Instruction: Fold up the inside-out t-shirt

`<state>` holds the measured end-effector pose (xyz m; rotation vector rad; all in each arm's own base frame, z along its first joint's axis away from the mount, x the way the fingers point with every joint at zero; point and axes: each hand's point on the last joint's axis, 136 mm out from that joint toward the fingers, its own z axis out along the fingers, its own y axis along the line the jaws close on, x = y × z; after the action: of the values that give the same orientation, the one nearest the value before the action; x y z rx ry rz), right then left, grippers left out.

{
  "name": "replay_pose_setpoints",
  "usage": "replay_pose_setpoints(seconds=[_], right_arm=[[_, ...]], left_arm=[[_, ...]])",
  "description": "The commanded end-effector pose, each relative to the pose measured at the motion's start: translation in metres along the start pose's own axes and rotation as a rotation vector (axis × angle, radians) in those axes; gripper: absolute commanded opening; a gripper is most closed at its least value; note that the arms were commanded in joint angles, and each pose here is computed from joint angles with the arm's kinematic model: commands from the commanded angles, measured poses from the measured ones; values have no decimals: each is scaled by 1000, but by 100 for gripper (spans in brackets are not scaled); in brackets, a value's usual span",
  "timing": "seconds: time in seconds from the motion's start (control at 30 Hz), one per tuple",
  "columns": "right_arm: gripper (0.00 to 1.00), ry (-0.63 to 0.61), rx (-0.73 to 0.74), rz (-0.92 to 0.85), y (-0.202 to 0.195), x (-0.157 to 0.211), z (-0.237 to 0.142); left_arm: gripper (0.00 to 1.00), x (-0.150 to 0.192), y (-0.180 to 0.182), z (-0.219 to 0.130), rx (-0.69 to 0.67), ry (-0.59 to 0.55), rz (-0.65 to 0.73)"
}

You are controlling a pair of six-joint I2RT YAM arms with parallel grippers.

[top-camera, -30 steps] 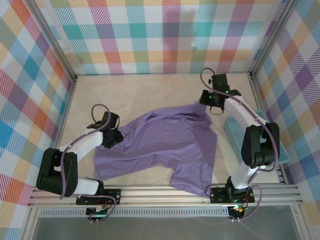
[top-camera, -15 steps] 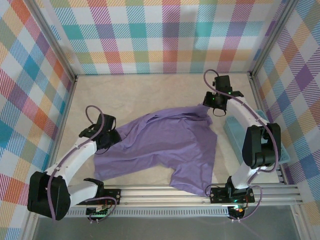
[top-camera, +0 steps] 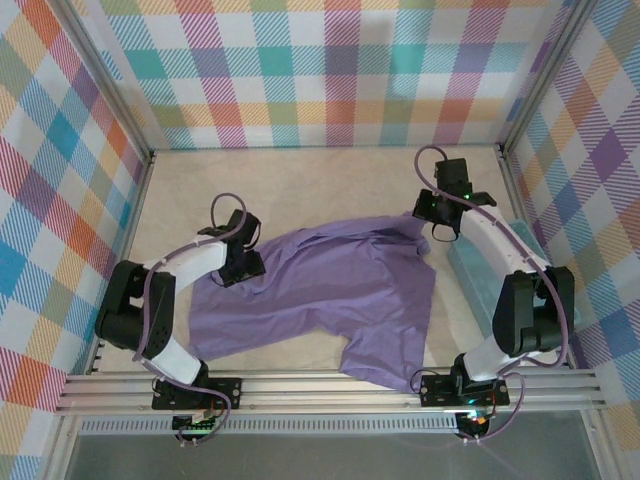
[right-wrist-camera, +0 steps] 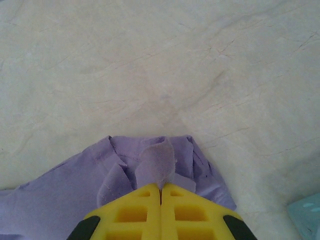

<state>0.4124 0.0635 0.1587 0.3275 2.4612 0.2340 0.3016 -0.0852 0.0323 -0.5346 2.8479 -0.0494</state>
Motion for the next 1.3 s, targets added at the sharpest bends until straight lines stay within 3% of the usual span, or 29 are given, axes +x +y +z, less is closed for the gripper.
replay_pose_setpoints(seconds=[0.0,0.23,0.4,0.63,0.77,1.07,1.27], right_arm=[[0,-44,23,25,-7,-7,-13],[0,-37,67,73,-26,-5,-14],[0,-41,57,77,-26,-7,-14],[0,-36,26,69,-20,-7,-14],[0,-34,18,69,-19,-7,-15],[0,-30,19,61,-19,-6,-15],[0,-29,26,60,-20,-5,-13]], left_arm=[[58,-7,5,2,-20,-3,-25],[39,-4,58,-6,-92,-47,-163],[36,4,75,-19,-100,-77,-192],[37,-7,52,-55,32,-166,-168],[44,-3,19,-70,127,-166,-114],[46,14,13,-38,75,-25,-143],[33,21,16,-23,35,18,-138]])
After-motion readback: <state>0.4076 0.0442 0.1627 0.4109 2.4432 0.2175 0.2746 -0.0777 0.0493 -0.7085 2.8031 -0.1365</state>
